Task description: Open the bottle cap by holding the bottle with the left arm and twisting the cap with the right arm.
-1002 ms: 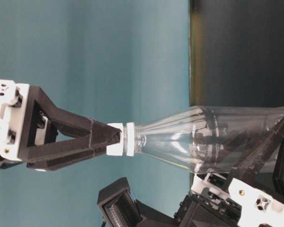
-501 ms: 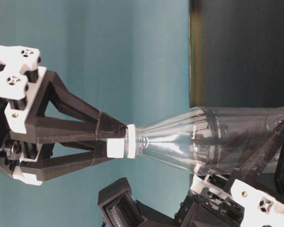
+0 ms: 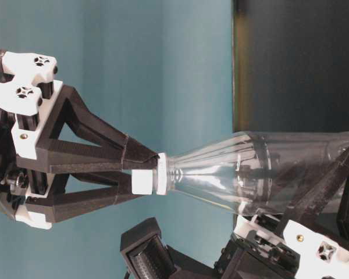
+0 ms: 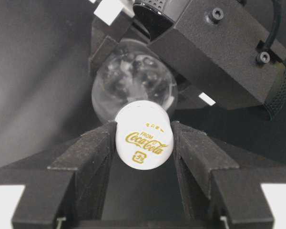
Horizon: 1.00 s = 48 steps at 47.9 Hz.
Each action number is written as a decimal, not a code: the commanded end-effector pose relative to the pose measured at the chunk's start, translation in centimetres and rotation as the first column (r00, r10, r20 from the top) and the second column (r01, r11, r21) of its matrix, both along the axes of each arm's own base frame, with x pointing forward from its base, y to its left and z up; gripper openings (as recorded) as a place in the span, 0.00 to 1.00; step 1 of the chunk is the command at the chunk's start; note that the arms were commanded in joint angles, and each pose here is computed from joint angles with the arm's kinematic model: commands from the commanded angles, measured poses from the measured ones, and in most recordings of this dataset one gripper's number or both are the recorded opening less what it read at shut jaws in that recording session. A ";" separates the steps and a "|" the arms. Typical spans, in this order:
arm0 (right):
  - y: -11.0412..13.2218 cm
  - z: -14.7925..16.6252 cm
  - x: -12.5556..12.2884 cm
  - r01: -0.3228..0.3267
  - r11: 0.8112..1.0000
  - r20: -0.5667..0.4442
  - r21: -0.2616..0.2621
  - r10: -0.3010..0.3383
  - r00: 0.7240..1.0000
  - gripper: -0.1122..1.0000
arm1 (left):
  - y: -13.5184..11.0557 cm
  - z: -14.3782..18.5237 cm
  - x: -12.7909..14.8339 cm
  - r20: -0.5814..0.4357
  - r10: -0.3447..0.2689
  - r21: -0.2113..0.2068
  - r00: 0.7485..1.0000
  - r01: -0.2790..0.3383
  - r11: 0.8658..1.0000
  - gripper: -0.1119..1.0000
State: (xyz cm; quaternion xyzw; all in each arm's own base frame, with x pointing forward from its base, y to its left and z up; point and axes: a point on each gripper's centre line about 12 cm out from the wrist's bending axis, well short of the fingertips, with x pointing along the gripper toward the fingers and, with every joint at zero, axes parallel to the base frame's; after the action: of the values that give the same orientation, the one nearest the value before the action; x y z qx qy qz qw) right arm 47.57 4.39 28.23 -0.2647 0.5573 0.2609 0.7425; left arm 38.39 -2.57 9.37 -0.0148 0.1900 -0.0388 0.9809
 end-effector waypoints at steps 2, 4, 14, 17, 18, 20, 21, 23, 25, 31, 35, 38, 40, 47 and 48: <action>1.2 -0.4 -0.1 -0.001 1.000 -0.012 0.005 0.001 1.000 0.44 | -0.2 0.4 0.4 0.017 -0.005 -0.003 1.000 0.005 1.000 0.85; 1.2 -0.4 -0.1 0.007 1.000 -0.012 0.007 -0.007 1.000 0.44 | -0.2 0.4 0.4 0.017 -0.005 -0.003 1.000 0.005 1.000 0.85; 1.2 -0.2 -0.2 0.047 0.999 -0.014 0.017 -0.046 0.999 0.44 | -0.3 0.5 0.4 0.018 -0.006 -0.003 1.000 0.006 1.000 0.85; 1.2 -0.3 -0.2 0.064 0.998 -0.019 0.020 -0.064 0.998 0.52 | -0.3 0.4 0.4 0.017 -0.008 -0.002 1.000 0.008 1.000 0.85; 1.2 -0.2 -0.2 0.072 0.997 -0.019 0.022 -0.071 0.997 0.56 | -0.3 0.5 0.4 0.018 -0.006 -0.003 1.000 0.006 1.000 0.85; 1.2 -0.1 -0.3 0.086 0.996 -0.021 0.026 -0.086 0.996 0.65 | -0.3 0.4 0.4 0.017 -0.006 -0.003 1.000 0.006 1.000 0.85; 1.1 -0.1 -0.3 0.095 0.995 -0.022 0.028 -0.095 0.995 0.71 | -0.3 0.4 0.4 0.017 -0.006 -0.003 1.000 0.006 1.000 0.85; 1.1 0.1 -0.3 0.116 0.993 -0.020 0.033 -0.115 0.993 0.78 | -0.3 0.5 0.4 0.018 -0.006 -0.003 1.000 0.006 1.000 0.85; 0.9 0.5 -0.4 0.145 0.989 -0.015 0.041 -0.145 0.989 0.82 | -0.3 0.5 0.5 0.020 -0.006 -0.003 1.000 0.006 1.000 0.85; 0.4 1.6 -0.9 0.222 0.973 -0.006 0.063 -0.222 0.975 0.82 | -0.3 0.4 0.3 0.015 -0.006 -0.004 1.000 0.006 1.000 0.85; 0.2 2.8 -1.6 0.263 0.962 0.005 0.079 -0.264 0.964 0.82 | -0.3 0.4 0.3 0.012 -0.005 -0.007 1.000 0.005 1.000 0.85; 0.1 3.9 -2.3 0.282 0.955 0.021 0.093 -0.285 0.958 0.82 | -0.3 0.4 0.2 0.012 -0.005 -0.007 1.000 0.005 1.000 0.85; 0.1 4.5 -2.8 0.292 0.951 0.030 0.100 -0.297 0.955 0.82 | -0.3 0.3 0.2 0.008 -0.004 -0.008 1.000 0.004 1.000 0.85; -0.1 7.1 -4.6 0.315 0.940 0.083 0.134 -0.327 0.941 0.82 | -0.3 0.3 0.2 0.008 -0.004 -0.008 1.000 0.004 1.000 0.85; -0.2 7.4 -4.8 0.320 0.937 0.091 0.141 -0.335 0.938 0.82 | -0.3 0.4 0.2 0.010 -0.004 -0.008 1.000 0.004 1.000 0.85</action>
State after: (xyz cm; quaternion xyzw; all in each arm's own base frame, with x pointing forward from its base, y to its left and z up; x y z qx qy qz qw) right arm 44.12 4.05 32.56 -0.1418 0.5661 0.1608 0.7960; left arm 38.46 -2.62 9.39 -0.0181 0.1909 -0.0382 0.9807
